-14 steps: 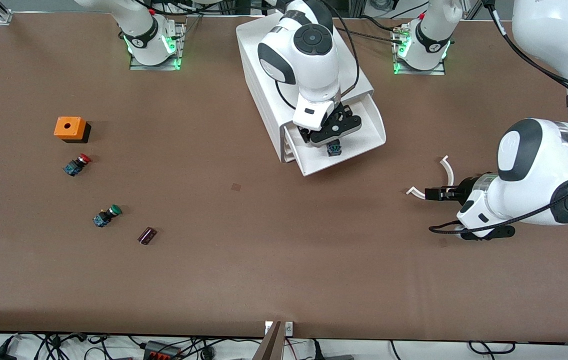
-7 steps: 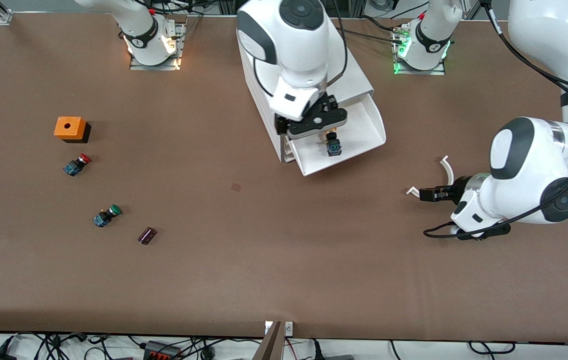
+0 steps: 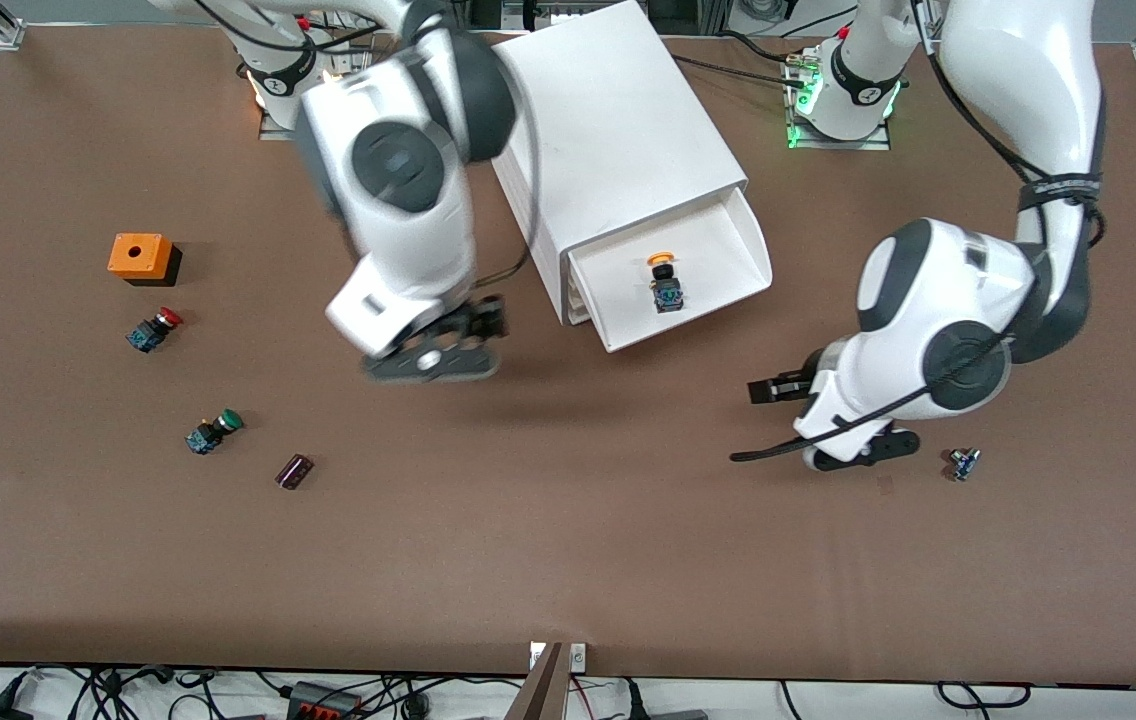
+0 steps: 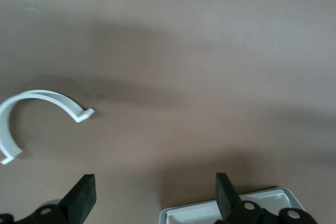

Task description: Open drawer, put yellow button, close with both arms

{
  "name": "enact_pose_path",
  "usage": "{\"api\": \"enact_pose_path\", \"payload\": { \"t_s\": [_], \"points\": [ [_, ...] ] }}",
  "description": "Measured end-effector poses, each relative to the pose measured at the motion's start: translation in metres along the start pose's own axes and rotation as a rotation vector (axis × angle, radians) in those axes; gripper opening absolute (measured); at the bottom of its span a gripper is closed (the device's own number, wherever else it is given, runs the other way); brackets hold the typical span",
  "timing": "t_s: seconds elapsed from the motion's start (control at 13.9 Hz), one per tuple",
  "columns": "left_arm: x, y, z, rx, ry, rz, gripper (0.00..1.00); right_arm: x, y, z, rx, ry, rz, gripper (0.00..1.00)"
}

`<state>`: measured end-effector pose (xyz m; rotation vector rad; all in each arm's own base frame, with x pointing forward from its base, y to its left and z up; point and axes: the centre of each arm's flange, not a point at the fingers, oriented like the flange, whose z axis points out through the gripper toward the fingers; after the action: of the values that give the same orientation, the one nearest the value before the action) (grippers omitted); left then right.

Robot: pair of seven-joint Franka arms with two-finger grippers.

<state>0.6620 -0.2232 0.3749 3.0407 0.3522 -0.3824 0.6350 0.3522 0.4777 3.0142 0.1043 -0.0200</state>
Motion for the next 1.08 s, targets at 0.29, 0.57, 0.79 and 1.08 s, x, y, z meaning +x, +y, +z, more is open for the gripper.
{"api": "enact_pose_path", "payload": {
  "t_s": [0.29,0.57,0.79,1.08],
  "points": [
    [-0.028,0.035,0.025,-0.023,0.017,-0.029,1.0,0.048,0.145,0.024,0.086,-0.078,0.133,1.0],
    [-0.071,0.041,0.044,-0.026,0.01,-0.025,1.0,0.057,0.215,0.04,0.097,-0.107,0.18,1.0],
    [-0.099,0.041,0.045,-0.052,-0.021,-0.044,1.0,0.054,0.262,0.036,0.111,-0.078,0.244,1.0],
    [-0.122,0.047,0.056,-0.073,-0.006,-0.076,1.0,0.028,0.347,0.008,0.119,-0.042,0.28,1.0]
  ]
}}
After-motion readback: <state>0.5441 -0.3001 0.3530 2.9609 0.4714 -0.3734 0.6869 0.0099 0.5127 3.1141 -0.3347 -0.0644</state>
